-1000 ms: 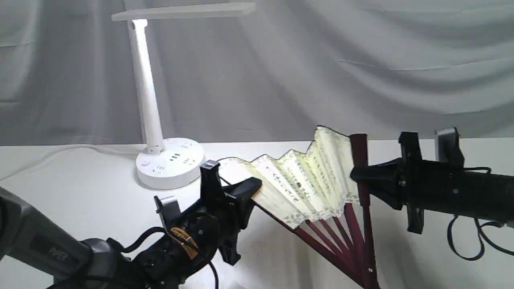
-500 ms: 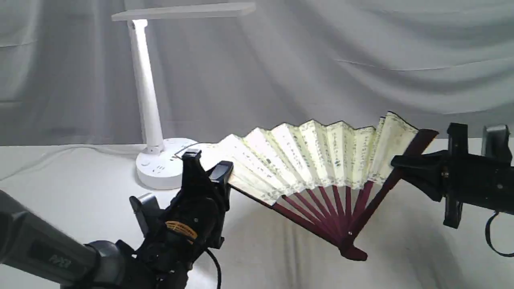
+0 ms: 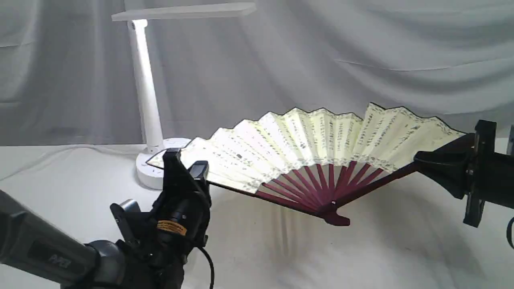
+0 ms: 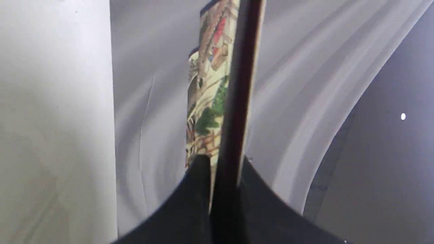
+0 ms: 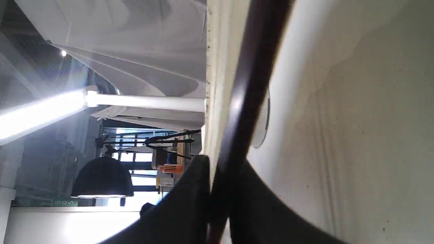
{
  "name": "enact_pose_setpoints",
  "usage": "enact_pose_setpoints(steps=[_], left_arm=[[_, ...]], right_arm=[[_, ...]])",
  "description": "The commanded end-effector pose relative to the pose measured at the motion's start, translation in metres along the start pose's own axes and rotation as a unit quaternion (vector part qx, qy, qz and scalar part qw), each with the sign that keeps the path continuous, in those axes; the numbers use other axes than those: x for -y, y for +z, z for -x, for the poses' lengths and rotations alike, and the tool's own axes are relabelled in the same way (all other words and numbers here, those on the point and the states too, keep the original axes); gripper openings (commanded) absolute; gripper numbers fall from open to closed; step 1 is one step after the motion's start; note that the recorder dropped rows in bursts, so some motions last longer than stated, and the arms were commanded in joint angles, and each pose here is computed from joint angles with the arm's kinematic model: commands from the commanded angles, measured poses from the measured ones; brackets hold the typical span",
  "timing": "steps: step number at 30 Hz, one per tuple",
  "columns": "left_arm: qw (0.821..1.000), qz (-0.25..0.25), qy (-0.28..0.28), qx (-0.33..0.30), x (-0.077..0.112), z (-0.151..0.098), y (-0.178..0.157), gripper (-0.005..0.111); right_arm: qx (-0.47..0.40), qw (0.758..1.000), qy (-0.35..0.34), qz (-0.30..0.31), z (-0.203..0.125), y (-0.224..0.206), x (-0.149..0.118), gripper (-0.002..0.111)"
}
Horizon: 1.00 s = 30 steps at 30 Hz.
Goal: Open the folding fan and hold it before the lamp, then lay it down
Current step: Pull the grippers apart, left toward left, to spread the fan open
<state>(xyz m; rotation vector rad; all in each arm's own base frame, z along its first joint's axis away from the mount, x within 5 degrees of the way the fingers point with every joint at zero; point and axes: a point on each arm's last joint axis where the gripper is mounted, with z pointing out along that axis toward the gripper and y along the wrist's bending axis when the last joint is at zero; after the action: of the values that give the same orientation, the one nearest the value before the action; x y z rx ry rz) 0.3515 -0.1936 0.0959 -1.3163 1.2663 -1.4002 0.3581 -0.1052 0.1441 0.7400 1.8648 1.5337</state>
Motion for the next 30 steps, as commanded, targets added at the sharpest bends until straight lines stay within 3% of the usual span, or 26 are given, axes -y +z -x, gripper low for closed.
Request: enact_pose_setpoints(steps=[1,11,19,30], left_arm=[[0.997,-0.035,-0.045,0.055,0.014,0.01,0.001,0.0],[0.995,-0.032,-0.024,0.091,0.014,0.017,0.0,0.0],[0.99,-0.03,-0.039,0.132,0.013,0.024,-0.002,0.0],[0.987,-0.029,-0.048,0.153,0.012,0.028,-0.003,0.0]], right_arm=[[0.008,0.999,-0.022,-0.024,0.003,-0.009,0.007,0.0],[0.017,0.999,-0.02,-0.025,0.007,-0.015,0.008,0.0],[0.015,0.999,0.023,-0.028,0.001,-0.016,0.013,0.0],[0.015,0.999,0.026,-0.029,-0.001,-0.016,0.014,0.0]])
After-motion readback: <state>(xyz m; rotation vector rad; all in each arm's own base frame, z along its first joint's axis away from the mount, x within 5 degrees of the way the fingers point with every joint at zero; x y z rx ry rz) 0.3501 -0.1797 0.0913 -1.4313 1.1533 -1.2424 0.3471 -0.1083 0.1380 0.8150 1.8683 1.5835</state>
